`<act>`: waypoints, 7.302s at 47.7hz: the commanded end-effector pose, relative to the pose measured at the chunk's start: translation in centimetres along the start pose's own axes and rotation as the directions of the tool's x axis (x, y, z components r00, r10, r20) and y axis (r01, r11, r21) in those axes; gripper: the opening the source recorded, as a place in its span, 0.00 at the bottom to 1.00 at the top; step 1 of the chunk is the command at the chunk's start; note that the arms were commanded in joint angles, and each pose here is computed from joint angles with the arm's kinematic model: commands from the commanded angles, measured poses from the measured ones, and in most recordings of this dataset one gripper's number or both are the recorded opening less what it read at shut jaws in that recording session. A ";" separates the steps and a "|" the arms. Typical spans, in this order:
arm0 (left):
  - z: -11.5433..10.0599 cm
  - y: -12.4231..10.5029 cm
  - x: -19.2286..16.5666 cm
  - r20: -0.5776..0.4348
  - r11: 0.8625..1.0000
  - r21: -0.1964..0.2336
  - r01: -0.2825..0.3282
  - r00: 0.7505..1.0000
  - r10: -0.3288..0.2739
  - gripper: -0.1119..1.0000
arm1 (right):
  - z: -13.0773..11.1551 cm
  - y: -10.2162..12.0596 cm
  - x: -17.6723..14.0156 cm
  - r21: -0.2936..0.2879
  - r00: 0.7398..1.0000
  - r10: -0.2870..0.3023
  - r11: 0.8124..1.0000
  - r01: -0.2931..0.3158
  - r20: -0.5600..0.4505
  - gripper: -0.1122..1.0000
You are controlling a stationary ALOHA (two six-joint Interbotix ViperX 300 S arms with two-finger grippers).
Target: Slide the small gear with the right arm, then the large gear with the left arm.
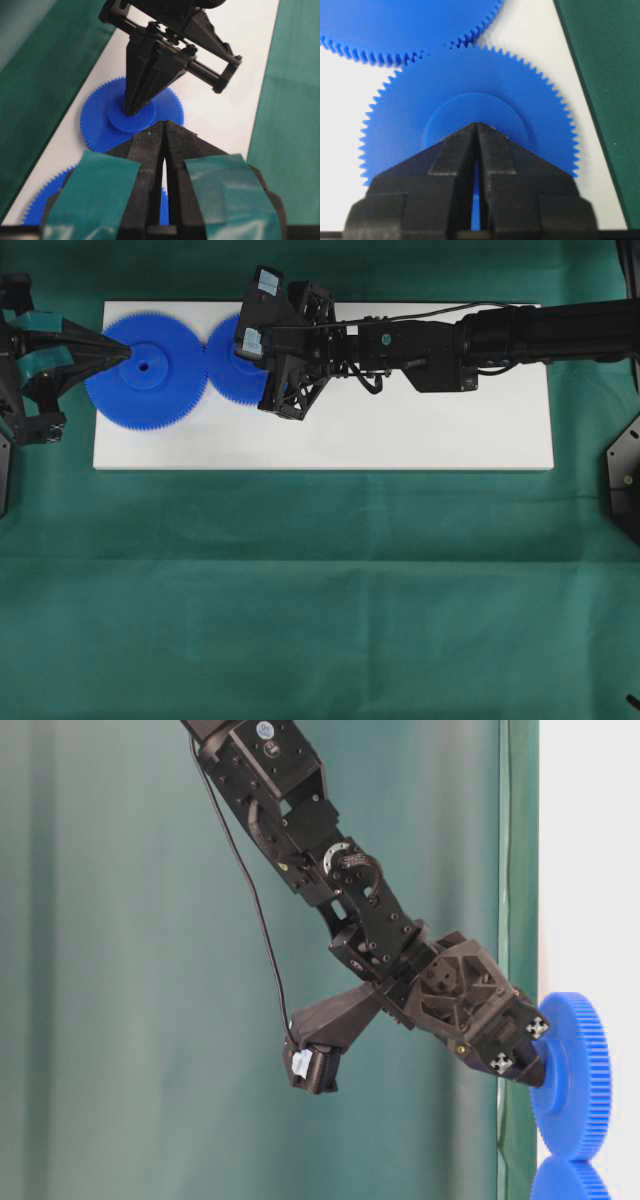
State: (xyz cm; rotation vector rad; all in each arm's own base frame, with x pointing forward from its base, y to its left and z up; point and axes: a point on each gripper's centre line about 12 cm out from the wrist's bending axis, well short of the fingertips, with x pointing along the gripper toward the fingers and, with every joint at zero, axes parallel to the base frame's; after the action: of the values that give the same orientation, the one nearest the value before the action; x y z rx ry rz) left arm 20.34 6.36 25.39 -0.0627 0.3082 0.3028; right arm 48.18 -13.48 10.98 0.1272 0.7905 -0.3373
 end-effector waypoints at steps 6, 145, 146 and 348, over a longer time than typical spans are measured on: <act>0.3 0.0 0.1 0.008 1.000 -0.004 0.002 1.000 -0.002 0.10 | 0.0 -0.3 -0.2 -0.006 1.000 -0.012 1.000 0.012 -0.009 0.55; 0.1 0.0 0.1 0.014 0.999 -0.038 0.002 1.000 -0.001 0.10 | -14.5 -7.9 -28.4 0.315 0.939 -0.210 0.942 0.120 0.272 0.55; 0.1 0.0 0.1 0.017 0.999 -0.038 0.002 1.000 -0.001 0.10 | -14.6 -7.8 -28.4 0.317 0.939 -0.211 0.941 0.120 0.272 0.55; -6.0 0.4 31.7 -0.513 0.999 0.033 0.008 0.859 0.010 0.10 | -15.9 -7.0 -27.0 0.299 0.956 -0.155 0.951 0.076 0.251 0.55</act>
State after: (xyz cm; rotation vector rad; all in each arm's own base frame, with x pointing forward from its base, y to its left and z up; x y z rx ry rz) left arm 46.02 16.36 10.41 -0.1234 0.8213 0.3120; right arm 17.14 -9.59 18.86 0.3039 0.4925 -0.5828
